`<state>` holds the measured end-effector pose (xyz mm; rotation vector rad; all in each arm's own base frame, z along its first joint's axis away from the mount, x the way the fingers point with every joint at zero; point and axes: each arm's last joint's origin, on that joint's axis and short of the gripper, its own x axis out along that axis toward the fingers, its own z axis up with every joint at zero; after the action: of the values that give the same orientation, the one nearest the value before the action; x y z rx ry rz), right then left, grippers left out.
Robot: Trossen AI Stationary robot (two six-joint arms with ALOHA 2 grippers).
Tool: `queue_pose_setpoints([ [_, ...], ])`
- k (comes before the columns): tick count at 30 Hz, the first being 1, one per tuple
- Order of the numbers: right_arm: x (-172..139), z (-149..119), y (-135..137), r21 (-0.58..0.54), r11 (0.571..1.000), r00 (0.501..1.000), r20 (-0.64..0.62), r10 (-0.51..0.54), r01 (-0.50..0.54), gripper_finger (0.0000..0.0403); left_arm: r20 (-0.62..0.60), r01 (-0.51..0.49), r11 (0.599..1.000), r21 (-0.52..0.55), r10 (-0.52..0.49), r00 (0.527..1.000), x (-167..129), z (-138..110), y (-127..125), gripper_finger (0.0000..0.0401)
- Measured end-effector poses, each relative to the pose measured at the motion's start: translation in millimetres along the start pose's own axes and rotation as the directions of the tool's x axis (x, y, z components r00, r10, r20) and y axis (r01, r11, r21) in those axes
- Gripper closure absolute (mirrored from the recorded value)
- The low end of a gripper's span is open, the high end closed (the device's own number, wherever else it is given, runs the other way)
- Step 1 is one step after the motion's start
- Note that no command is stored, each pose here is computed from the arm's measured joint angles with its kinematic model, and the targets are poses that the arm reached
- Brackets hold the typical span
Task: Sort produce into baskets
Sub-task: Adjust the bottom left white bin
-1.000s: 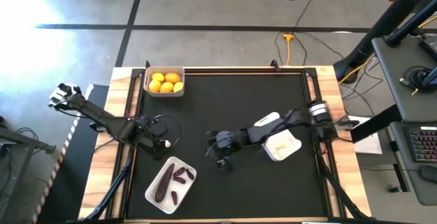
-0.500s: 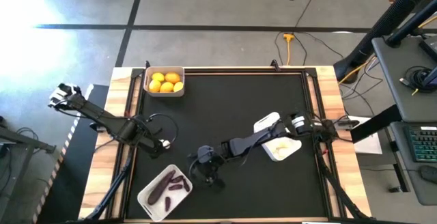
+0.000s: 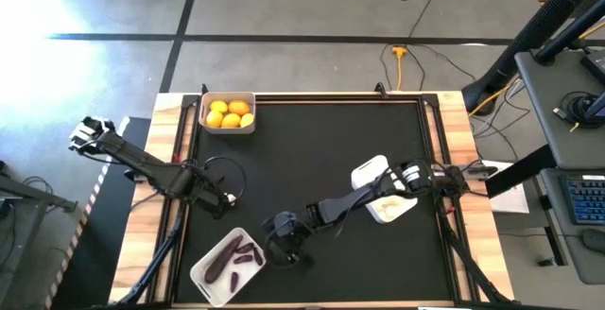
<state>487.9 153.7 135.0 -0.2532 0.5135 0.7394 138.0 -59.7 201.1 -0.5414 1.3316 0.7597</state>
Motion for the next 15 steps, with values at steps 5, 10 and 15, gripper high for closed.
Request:
queue_pose_setpoints([
  [5, 3, 10, 13, -0.095, 0.993, 0.997, 0.039, 0.072, -0.068, 0.0283, -0.016, 0.004, 0.998, -0.055, -0.005, 1.0, 0, 0, 0, 0.0259],
  [10, -4, 0, -3, -0.031, 0.999, 1.0, -0.02, 0.007, -0.008, 0.0297, 0.006, -0.008, 0.997, -0.075, 0.008, 1.0, 0, 1, 0, 0.026],
  [15, -7, -16, -28, 0.023, 0.987, 0.985, -0.077, -0.155, 0.157, 0.031, 0.006, -0.012, 0.997, -0.074, 0.013, 1.0, 1, 1, -1, 0.026],
])
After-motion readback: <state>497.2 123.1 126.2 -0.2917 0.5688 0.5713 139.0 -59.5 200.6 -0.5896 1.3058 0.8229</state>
